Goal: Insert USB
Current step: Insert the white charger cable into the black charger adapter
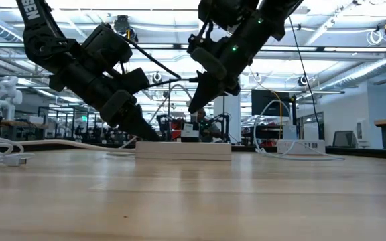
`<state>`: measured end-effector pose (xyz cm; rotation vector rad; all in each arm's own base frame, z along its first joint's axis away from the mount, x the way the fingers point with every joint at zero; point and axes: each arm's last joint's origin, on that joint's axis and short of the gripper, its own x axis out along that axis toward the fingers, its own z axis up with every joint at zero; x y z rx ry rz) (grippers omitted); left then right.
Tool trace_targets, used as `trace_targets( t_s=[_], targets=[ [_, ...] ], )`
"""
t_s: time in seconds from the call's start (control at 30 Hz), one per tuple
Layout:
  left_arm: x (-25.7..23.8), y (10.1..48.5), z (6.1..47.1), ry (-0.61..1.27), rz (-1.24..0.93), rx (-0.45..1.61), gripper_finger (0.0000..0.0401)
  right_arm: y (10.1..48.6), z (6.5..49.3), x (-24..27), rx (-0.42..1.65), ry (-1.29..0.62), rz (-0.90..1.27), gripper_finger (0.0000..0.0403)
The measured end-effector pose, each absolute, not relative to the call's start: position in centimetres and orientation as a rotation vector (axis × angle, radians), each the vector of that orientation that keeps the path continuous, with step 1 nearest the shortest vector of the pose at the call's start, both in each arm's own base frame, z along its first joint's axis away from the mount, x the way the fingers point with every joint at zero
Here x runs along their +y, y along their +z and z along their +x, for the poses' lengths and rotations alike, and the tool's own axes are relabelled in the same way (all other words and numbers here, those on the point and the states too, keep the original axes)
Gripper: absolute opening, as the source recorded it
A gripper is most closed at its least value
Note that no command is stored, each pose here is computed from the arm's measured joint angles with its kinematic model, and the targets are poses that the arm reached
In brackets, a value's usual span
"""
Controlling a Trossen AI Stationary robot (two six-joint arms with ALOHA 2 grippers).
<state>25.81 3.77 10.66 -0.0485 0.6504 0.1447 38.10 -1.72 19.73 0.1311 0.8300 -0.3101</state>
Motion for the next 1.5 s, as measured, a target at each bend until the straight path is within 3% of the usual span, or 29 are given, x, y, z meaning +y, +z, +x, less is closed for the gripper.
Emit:
trace_targets(
  t_s=[1.5],
  targets=[
    [3.78, 10.66, 25.82, 0.146, -0.049, 0.650, 0.0001, 19.14, 37.92, -2.02, 0.889, -0.253, 0.105, 0.0002]
  ],
)
